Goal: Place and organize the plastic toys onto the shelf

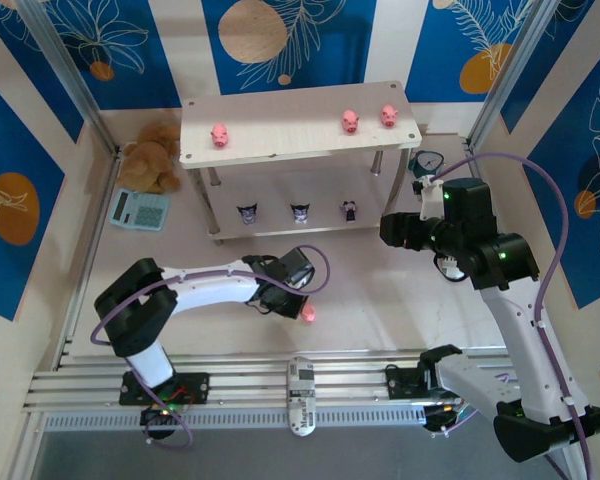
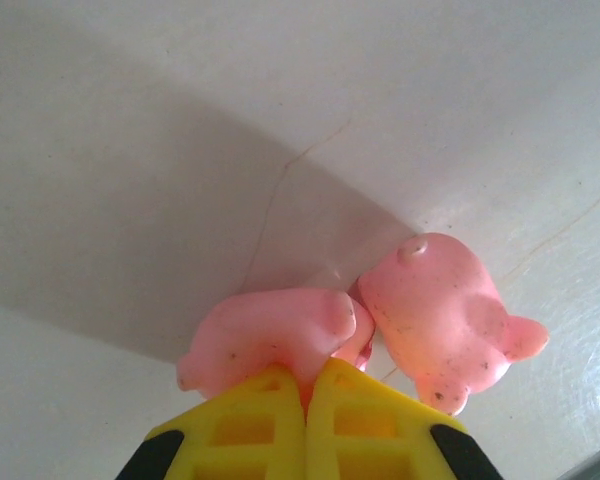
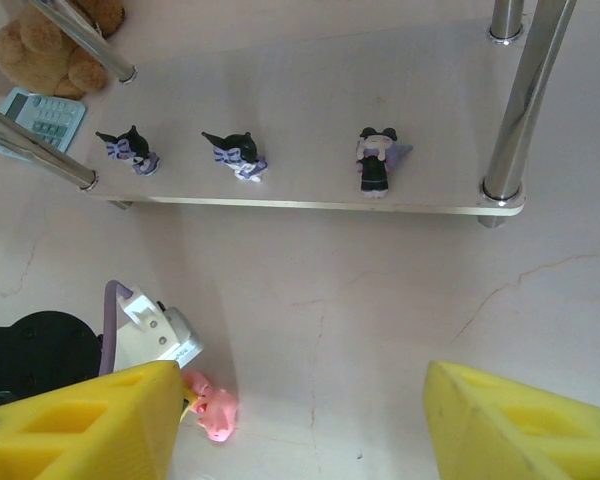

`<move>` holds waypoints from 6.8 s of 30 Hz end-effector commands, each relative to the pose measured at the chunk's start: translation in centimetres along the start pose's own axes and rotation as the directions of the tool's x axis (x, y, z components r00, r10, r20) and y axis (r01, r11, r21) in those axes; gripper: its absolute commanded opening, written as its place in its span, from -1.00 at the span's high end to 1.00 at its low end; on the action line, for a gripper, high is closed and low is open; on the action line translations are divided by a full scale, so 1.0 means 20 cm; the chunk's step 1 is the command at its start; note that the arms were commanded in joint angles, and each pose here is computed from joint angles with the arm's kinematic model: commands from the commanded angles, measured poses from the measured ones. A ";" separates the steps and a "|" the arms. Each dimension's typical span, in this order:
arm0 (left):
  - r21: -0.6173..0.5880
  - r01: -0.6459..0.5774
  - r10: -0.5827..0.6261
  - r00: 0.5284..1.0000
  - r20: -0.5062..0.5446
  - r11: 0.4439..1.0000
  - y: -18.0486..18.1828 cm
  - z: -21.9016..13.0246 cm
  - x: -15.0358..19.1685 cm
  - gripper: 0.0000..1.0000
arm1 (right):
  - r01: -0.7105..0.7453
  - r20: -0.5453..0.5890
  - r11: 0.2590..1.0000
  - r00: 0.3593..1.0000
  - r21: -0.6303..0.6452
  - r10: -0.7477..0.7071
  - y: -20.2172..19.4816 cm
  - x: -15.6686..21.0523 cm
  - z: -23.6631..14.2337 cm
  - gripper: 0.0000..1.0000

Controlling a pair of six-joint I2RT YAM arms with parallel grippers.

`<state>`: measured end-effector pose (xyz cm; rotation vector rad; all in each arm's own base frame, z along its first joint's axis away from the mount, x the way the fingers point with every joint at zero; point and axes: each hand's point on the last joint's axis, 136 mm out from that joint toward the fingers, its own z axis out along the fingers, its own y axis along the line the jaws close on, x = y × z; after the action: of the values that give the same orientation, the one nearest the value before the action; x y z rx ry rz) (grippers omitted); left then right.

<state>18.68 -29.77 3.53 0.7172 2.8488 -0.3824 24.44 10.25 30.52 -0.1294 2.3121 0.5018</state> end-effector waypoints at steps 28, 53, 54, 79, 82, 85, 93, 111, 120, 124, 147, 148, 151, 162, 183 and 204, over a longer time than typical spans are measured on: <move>-0.501 -0.554 0.747 0.523 0.411 0.664 0.34 -1.85 -0.83 1.00 | 0.103 0.013 0.994 0.995 -0.030 -0.103 0.22 -0.13 0.03 -0.30; -0.518 -0.572 0.769 0.414 0.488 0.636 0.37 -1.89 -1.16 0.99 | 0.139 -0.025 0.990 0.990 -0.039 -0.140 0.28 -0.12 0.12 -0.30; -0.519 -0.572 0.770 0.410 0.490 0.635 0.37 -1.89 -1.17 0.99 | 0.140 -0.027 0.989 0.990 -0.039 -0.141 0.28 -0.12 0.12 -0.30; -0.510 -0.618 0.799 0.507 0.323 0.599 0.51 -1.65 -1.23 0.94 | 0.141 -0.034 0.989 0.989 -0.030 -0.142 0.25 -0.10 0.15 -0.30; -0.519 -0.612 0.799 0.513 0.314 0.597 0.52 -1.64 -1.24 0.90 | 0.143 -0.034 0.989 0.989 -0.029 -0.144 0.25 -0.10 0.15 -0.30; -0.531 -0.603 0.800 0.510 0.318 0.595 0.52 -1.66 -1.25 0.79 | 0.143 -0.031 0.989 0.989 -0.031 -0.144 0.25 -0.11 0.15 -0.30; -0.544 -0.594 0.802 0.501 0.326 0.593 0.51 -1.68 -1.26 0.52 | 0.143 -0.035 0.989 0.989 -0.034 -0.144 0.25 -0.11 0.16 -0.30; -0.618 -0.547 0.812 0.501 0.299 0.565 0.56 -1.71 -1.33 0.39 | 0.142 -0.037 0.990 0.989 -0.026 -0.143 0.23 -0.10 0.16 -0.31; -0.639 -0.534 0.818 0.494 0.295 0.553 0.56 -1.73 -1.34 0.37 | 0.140 -0.034 0.990 0.989 -0.025 -0.141 0.23 -0.10 0.15 -0.30; -0.654 -0.521 0.820 0.487 0.299 0.548 0.55 -1.77 -1.34 0.31 | 0.139 -0.038 0.990 0.989 -0.030 -0.140 0.23 -0.09 0.16 -0.30; -0.589 -0.212 0.603 0.509 0.615 0.780 0.16 -2.14 -0.82 0.02 | 0.115 -0.398 0.992 0.909 -0.049 -0.124 0.30 0.50 0.29 -0.31; -0.551 -0.185 0.552 0.544 0.632 0.814 0.18 -2.09 -0.77 0.08 | 0.110 -0.420 0.993 0.900 -0.044 -0.119 0.31 0.55 0.30 -0.31; -0.426 -0.128 0.399 0.652 0.644 0.896 0.22 -1.86 -0.56 0.22 | 0.104 -0.484 0.995 0.870 -0.013 -0.097 0.32 0.71 0.33 -0.31; -0.275 -0.053 0.187 0.851 0.490 0.960 0.33 -1.27 -0.05 0.29 | 0.161 -0.645 0.984 0.761 0.080 -0.072 0.35 1.12 0.56 -0.32; -0.330 -0.039 0.215 0.827 0.519 0.943 0.46 -1.27 0.10 0.16 | 0.157 -0.718 0.976 0.696 0.152 0.000 0.48 1.24 0.98 -0.09; -0.350 -0.049 0.241 0.812 0.531 0.935 0.45 -1.34 0.04 0.12 | 0.271 -0.569 0.958 0.803 0.088 -0.175 0.56 0.71 0.60 0.77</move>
<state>18.98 -13.84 25.26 0.6238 2.2269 -0.0716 18.57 27.31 9.59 -0.4666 2.9783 0.1452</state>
